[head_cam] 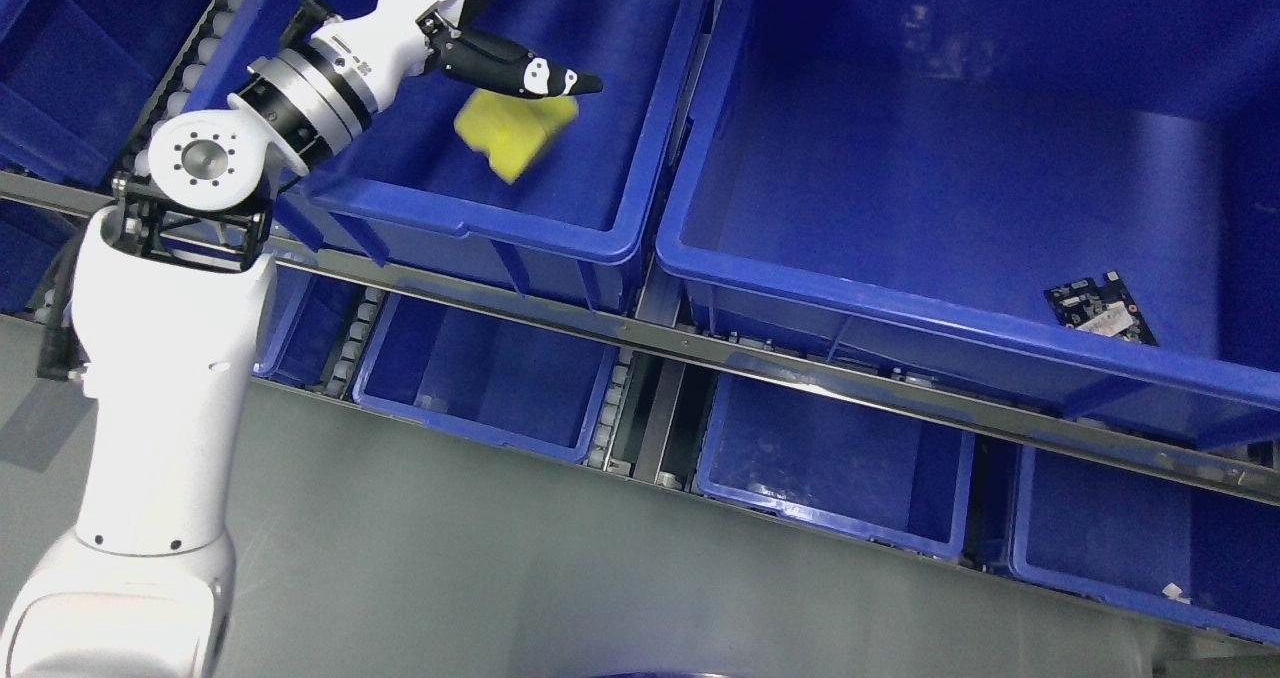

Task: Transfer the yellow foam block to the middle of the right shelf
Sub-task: 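Open the left hand to drop the cube into the bin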

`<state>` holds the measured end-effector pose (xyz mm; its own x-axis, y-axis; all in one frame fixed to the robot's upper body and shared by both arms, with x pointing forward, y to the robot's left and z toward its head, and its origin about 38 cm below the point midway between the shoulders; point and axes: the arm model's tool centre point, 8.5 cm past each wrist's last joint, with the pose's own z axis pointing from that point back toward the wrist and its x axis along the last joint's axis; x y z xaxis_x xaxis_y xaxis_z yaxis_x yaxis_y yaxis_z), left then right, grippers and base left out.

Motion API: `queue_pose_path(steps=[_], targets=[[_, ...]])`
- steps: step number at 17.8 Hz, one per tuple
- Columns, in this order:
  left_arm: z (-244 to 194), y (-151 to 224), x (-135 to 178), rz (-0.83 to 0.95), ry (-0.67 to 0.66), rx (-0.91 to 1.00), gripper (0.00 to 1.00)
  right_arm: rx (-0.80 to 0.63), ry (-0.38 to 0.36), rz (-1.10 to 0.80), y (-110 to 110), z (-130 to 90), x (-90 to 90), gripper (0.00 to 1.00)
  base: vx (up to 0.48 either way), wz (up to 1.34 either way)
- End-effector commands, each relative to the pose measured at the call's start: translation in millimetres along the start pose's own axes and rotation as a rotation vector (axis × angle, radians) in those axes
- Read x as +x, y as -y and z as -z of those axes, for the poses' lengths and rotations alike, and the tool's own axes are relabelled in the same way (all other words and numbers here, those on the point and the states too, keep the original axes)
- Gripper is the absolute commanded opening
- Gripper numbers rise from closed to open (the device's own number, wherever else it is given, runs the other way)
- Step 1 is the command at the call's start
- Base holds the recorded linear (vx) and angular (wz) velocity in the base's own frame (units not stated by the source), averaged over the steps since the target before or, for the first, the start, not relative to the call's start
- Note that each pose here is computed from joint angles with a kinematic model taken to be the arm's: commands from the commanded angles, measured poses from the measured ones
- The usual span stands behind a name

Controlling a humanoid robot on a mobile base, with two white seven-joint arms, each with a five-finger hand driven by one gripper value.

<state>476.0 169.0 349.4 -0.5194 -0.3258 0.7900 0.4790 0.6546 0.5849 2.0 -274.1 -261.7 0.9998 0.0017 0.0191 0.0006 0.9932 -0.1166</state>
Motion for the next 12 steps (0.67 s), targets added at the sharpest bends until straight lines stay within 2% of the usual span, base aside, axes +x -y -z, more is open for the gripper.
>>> queue_pose_path(steps=[1,3,6,8,12], targets=[[13.3,-0.8,12.9,-0.158,0.094,0.118,1.00,-0.017,-0.006,0.008,11.4,0.2,-9.8,1.00,0.000,0.00],[6.6,-22.5,17.2,-0.199,0.136,0.253,1.00,-0.017,-0.006,0.008,11.4,0.2,-9.8,1.00,0.000,0.00],[-15.5,-58.6,9.8,-0.438,0.242,0.537,1.00,-0.017,-0.006,0.008,11.4,0.2,-9.8,1.00,0.000,0.00],[-27.0,-68.1,-2.8,-0.482,0.197,0.686,1.00,-0.017,-0.005,0.008,11.4,0.3,-8.8,1.00,0.000,0.00],[-38.7,-51.3,-31.1,-0.537,0.074,0.681,1.00,-0.017,-0.006,0.008,11.4,0.2,-9.8,1.00,0.000,0.00]])
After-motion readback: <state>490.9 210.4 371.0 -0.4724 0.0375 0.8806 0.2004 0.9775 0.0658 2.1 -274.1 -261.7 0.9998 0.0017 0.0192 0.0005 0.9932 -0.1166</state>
